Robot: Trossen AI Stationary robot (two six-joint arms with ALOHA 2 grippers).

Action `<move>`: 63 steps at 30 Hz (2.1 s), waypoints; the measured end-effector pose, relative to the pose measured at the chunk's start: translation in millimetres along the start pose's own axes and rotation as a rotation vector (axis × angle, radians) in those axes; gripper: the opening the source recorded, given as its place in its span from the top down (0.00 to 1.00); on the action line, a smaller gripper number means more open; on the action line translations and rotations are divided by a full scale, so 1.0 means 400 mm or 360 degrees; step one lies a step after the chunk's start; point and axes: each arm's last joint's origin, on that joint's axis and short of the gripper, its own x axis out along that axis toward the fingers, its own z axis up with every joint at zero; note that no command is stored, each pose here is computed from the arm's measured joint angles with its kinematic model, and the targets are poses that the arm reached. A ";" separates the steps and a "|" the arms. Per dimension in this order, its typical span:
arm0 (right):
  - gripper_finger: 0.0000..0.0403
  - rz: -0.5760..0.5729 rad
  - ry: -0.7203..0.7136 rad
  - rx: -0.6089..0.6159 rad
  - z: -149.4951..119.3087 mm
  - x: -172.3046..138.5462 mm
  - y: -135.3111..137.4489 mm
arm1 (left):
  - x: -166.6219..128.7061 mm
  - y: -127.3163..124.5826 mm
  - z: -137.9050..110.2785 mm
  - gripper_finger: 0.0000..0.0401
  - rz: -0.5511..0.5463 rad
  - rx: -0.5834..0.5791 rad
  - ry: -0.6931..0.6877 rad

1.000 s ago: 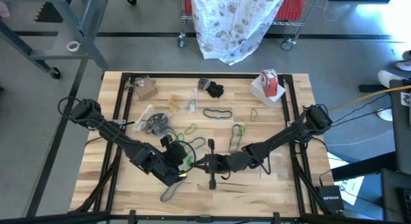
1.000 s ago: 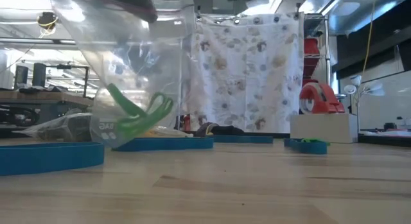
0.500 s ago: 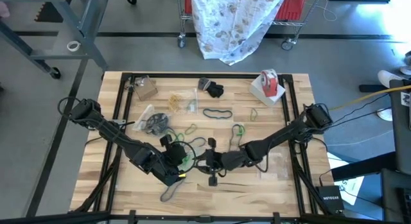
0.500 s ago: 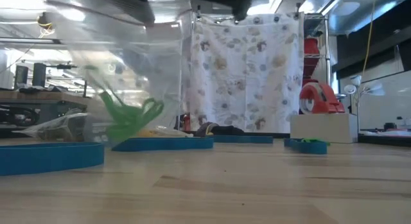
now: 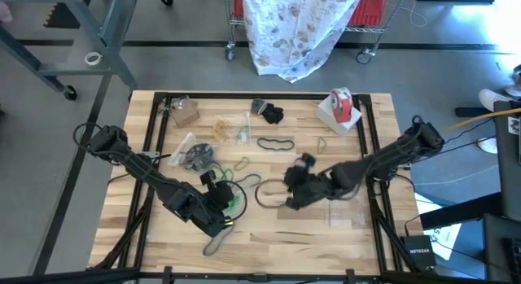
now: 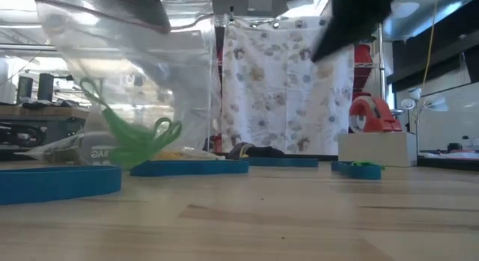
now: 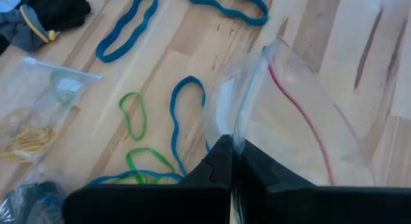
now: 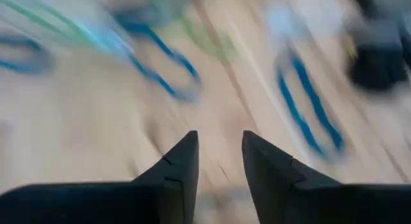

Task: Sort rubber bands
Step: Put the green rubber band into the transparent zip bag

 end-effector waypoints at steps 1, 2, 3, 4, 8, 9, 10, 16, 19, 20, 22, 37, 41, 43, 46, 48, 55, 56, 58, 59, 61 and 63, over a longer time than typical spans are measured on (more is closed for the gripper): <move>0.73 -0.0036 0.0111 0.0030 -0.009 0.007 -0.018 | 0.000 0.000 0.000 1.00 0.0000 0.0003 -0.0001; 0.73 -0.0062 0.0217 0.0054 -0.020 0.018 -0.035 | 0.000 0.000 0.000 1.00 0.0000 0.0004 -0.0001; 0.74 -0.0074 0.0322 0.0075 -0.033 0.031 -0.052 | 0.000 0.000 0.000 1.00 0.0000 0.0008 -0.0001; 0.74 -0.0072 0.0405 0.0091 -0.045 0.046 -0.068 | 0.000 0.000 0.000 1.00 0.0000 0.0009 -0.0001; 0.74 -0.0029 0.0656 0.0103 -0.092 0.102 -0.124 | 0.000 0.000 0.000 1.00 -0.0001 0.0009 -0.0002; 0.74 -0.0010 0.0691 0.0092 -0.103 0.115 -0.136 | 0.000 0.000 0.000 1.00 -0.0001 0.0009 -0.0002; 0.74 0.0013 0.0707 0.0084 -0.113 0.127 -0.145 | -0.001 -0.001 0.000 1.00 -0.0003 0.0011 -0.0002; 0.74 0.0059 0.0667 -0.0061 -0.138 0.174 -0.185 | -0.001 -0.001 0.000 1.00 -0.0002 0.0011 -0.0002; 0.74 0.0057 0.0666 -0.0095 -0.154 0.192 -0.205 | -0.001 -0.001 0.000 1.00 -0.0002 0.0012 -0.0002; 0.74 0.0063 0.0674 -0.0097 -0.160 0.198 -0.211 | -0.001 -0.001 0.000 1.00 -0.0002 0.0012 -0.0002; 0.74 0.0052 0.0694 -0.0101 -0.173 0.207 -0.219 | -0.001 -0.001 0.000 1.00 -0.0002 0.0012 -0.0002; 0.99 0.0111 0.0612 -0.0196 -0.146 0.200 -0.172 | -0.001 -0.001 0.000 1.00 -0.0004 0.0040 -0.0004; 0.99 0.0171 0.0572 -0.0242 -0.090 0.140 -0.119 | -0.001 -0.001 0.000 1.00 -0.0003 0.0042 -0.0003; 1.00 0.0221 0.0511 -0.0249 -0.060 0.105 -0.082 | -0.001 -0.001 0.000 1.00 -0.0004 0.0042 -0.0003; 1.00 0.0345 0.0349 -0.0230 -0.012 0.047 -0.020 | -0.001 -0.001 0.000 1.00 -0.0004 0.0041 -0.0004; 1.00 0.0401 0.0215 -0.0228 0.013 0.009 0.018 | -0.001 -0.002 0.001 1.00 -0.0007 0.0038 -0.0006; 1.00 0.0646 -0.0384 -0.0142 0.073 -0.072 0.128 | -0.001 -0.005 0.005 1.00 -0.0012 0.0029 -0.0043; 1.00 0.0666 -0.0445 -0.0130 0.078 -0.075 0.138 | -0.001 -0.006 0.007 1.00 -0.0007 0.0029 -0.0067; 1.00 0.0692 -0.0567 -0.0089 0.089 -0.069 0.159 | -0.001 -0.008 0.011 1.00 -0.0004 0.0040 -0.0097; 1.00 0.0713 -0.0622 -0.0084 0.096 -0.064 0.167 | -0.001 -0.010 0.013 1.00 -0.0013 0.0037 -0.0108; 1.00 0.0769 -0.0729 -0.0086 0.105 -0.048 0.191 | -0.002 -0.012 0.015 1.00 -0.0024 0.0038 -0.0123; 1.00 0.0803 -0.0821 -0.0111 0.111 -0.031 0.210 | -0.001 -0.012 0.018 1.00 -0.0028 0.0029 -0.0130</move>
